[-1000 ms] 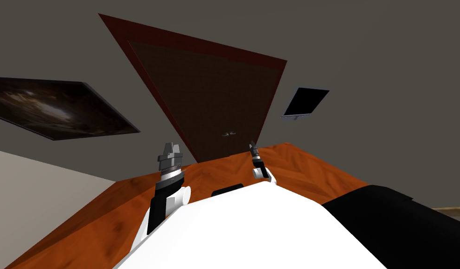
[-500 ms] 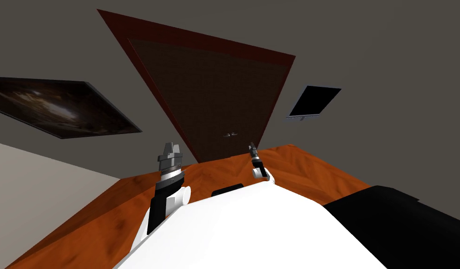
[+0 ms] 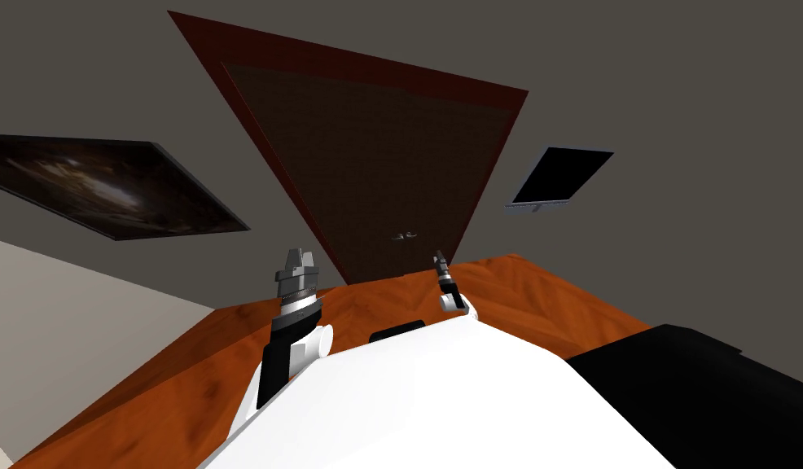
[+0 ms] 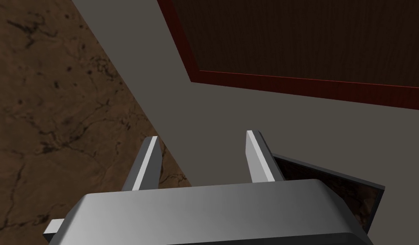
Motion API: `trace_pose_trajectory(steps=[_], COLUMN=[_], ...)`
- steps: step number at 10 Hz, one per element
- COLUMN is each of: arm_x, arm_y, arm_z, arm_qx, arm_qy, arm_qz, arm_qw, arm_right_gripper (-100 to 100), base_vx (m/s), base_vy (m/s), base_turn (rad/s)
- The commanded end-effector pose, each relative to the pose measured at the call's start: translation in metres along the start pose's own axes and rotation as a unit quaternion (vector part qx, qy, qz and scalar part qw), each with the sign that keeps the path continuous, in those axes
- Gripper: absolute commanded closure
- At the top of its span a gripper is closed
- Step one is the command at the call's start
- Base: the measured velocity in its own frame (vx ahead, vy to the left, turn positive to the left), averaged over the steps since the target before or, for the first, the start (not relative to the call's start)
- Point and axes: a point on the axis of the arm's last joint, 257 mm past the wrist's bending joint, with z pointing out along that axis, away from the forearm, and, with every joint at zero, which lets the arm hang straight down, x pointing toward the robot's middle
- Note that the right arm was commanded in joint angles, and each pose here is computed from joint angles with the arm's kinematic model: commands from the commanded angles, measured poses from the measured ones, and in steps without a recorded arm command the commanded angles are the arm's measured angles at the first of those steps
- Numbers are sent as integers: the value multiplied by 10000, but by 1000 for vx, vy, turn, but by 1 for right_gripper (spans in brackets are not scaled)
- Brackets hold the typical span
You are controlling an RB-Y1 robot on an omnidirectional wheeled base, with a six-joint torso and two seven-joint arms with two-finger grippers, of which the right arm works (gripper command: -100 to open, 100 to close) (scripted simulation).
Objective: Pull the door open
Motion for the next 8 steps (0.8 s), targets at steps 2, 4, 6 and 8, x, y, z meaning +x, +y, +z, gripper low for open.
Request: trace_pose_trajectory(steps=[2, 4, 6, 8], arm_x=[-3, -12, -24, -32], arm_y=[-197, -368, -529, -631], arm_z=[-13, -36, -61, -89], arm_qx=[160, 313, 461, 564], arm_qy=[-15, -32, -53, -65], arm_qz=[86, 146, 202, 226], arm_qw=[9998, 9994, 9987, 9981], arm_right_gripper=[-100, -100, -100, -100], base_vx=[82, 100, 97, 85], base_vy=[-16, -22, -15, -27], base_turn=[89, 83, 78, 48])
